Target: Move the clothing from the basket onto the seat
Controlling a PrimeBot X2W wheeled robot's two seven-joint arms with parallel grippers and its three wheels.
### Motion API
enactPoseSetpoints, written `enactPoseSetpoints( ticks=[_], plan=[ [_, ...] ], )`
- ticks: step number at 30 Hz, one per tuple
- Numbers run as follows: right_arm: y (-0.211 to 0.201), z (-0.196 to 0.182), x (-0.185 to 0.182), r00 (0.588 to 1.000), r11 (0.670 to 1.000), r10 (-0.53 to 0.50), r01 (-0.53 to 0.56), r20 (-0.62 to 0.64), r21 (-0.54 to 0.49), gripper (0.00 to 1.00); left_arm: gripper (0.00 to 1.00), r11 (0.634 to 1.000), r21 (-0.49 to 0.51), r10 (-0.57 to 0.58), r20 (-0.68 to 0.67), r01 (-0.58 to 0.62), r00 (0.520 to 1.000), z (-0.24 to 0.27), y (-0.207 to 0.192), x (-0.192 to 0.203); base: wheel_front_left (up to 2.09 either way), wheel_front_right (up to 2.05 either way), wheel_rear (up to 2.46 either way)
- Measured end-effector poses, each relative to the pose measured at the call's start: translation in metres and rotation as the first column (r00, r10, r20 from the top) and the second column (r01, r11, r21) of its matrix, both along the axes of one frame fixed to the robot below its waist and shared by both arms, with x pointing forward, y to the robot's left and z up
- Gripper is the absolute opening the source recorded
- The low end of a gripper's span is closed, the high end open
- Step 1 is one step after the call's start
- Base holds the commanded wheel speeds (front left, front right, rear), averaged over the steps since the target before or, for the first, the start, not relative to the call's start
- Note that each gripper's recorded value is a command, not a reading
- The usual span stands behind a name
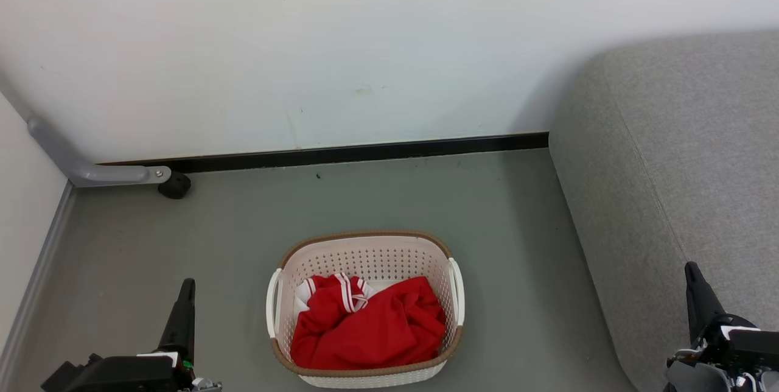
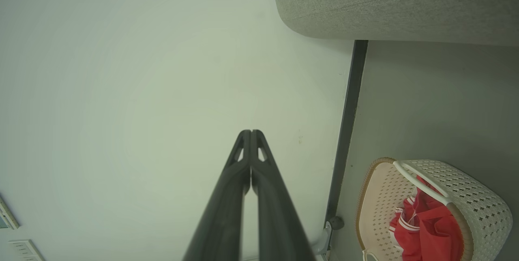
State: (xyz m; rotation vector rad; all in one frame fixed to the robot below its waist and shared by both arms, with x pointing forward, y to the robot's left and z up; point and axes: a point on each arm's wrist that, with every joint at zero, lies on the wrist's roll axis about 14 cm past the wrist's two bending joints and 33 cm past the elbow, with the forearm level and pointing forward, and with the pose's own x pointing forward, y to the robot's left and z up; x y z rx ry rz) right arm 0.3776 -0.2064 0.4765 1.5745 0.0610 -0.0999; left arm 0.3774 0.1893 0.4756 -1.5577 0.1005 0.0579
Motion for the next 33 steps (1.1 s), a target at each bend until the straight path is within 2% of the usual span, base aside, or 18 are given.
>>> enactPoseSetpoints(
  ticks=[19, 20, 22, 23, 24, 26, 33],
  plan=[
    [0.0, 0.0, 0.0, 1.0, 1.0, 0.0, 0.0, 0.0, 0.0, 0.0, 0.0, 1.0, 0.0, 0.0, 0.0, 0.0, 1.0, 0.0, 0.0, 0.0, 0.0, 0.0, 0.0],
    [0.0, 0.0, 0.0, 1.0, 1.0, 0.0, 0.0, 0.0, 0.0, 1.0, 1.0, 1.0, 0.0, 0.0, 0.0, 0.0, 1.0, 0.0, 0.0, 0.0, 0.0, 0.0, 0.0],
    [0.001, -0.007, -0.003, 1.0, 1.0, 0.0, 0.0, -0.021, 0.004, 1.0, 1.0, 1.0, -0.003, 0.0, -0.022, 0.0, 1.0, -0.007, -0.001, -0.003, 0.0, 0.0, 0.0],
    [0.002, -0.014, -0.006, 0.999, 1.0, 0.0, 0.0, -0.042, 0.01, 0.0, 0.0, 1.0, -0.007, 0.0, -0.042, 0.0, 0.999, -0.014, -0.002, -0.007, 0.0, 0.0, 0.0],
    [0.003, -0.021, -0.01, 0.998, 1.0, -0.001, 0.002, -0.065, 0.015, 1.0, 1.0, 1.0, -0.01, 0.0, -0.064, -0.001, 0.998, -0.021, -0.002, -0.011, 0.0, 0.0, 0.0],
    [0.006, -0.032, -0.017, 0.995, 1.0, 0.003, -0.001, -0.098, 0.023, 1.0, 1.0, 1.0, -0.014, -0.002, -0.099, 0.001, 0.995, -0.032, -0.004, -0.018, 0.0, 0.0, 0.0],
    [0.008, -0.032, -0.017, 0.995, 1.0, -0.006, 0.008, -0.099, 0.014, 1.0, 1.0, 1.0, -0.008, -0.001, -0.099, 0.001, 0.995, -0.032, -0.009, -0.017, 0.0, 0.0, 0.0]
  ],
)
